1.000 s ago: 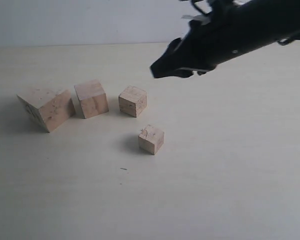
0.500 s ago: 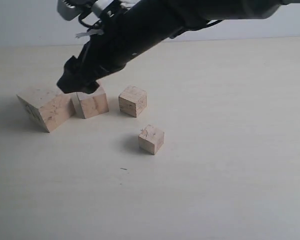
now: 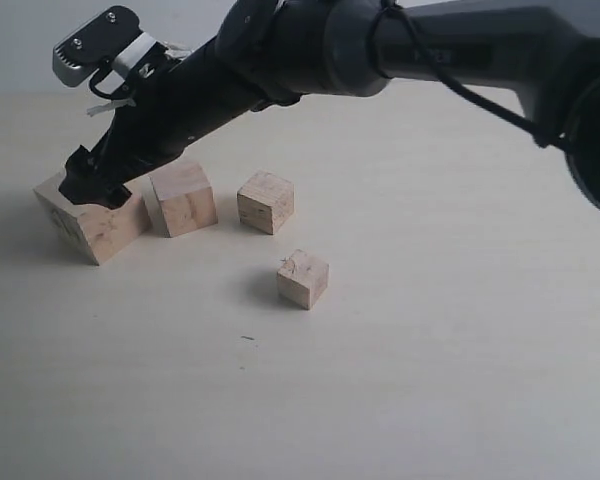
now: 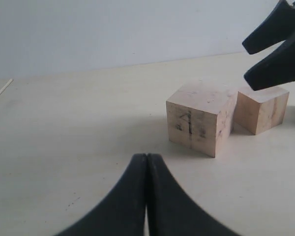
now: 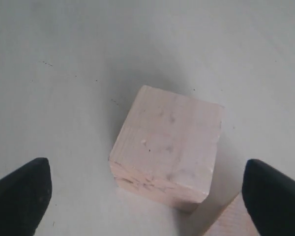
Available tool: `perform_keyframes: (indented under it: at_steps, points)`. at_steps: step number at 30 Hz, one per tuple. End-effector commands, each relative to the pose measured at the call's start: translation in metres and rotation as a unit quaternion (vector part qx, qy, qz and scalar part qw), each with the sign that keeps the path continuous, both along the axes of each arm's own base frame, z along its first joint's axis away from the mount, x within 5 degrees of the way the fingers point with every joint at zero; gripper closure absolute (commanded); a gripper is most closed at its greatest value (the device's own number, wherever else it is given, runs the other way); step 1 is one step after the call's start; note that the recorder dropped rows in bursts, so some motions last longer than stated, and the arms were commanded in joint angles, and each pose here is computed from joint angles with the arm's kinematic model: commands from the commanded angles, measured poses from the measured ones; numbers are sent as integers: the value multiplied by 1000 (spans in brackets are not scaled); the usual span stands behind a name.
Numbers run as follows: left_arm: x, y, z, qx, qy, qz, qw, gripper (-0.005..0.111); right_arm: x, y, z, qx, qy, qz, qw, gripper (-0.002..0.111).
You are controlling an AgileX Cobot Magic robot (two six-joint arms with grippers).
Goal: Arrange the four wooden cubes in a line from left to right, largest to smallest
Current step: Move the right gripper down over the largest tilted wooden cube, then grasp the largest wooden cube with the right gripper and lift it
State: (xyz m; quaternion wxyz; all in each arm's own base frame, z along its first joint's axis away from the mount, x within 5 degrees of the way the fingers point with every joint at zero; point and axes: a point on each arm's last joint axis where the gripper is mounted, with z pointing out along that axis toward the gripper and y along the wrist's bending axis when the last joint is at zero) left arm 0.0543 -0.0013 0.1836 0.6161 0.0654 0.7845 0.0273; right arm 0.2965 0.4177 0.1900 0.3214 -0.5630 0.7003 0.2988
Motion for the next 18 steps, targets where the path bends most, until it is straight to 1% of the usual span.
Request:
perform_keyframes:
  at_steps: [1,7,12,14,18]
  points:
    - [0,0,1,1,-7,1,1000,107,9,14,-14,16,16,-9,1000,6]
    - [0,0,1,1,-7,1,1000,107,8,33,-37,16,18,-2,1000,6]
    - [0,0,1,1,-7,1,1000,107,14,35,-46,15,14,-22,1000,6]
    - [0,0,1,1,-7,1,1000,107,15,35,-50,7,1,-23,1000,6]
    - [0,0,1,1,-7,1,1000,107,17,35,-56,5,1,-28,1000,6]
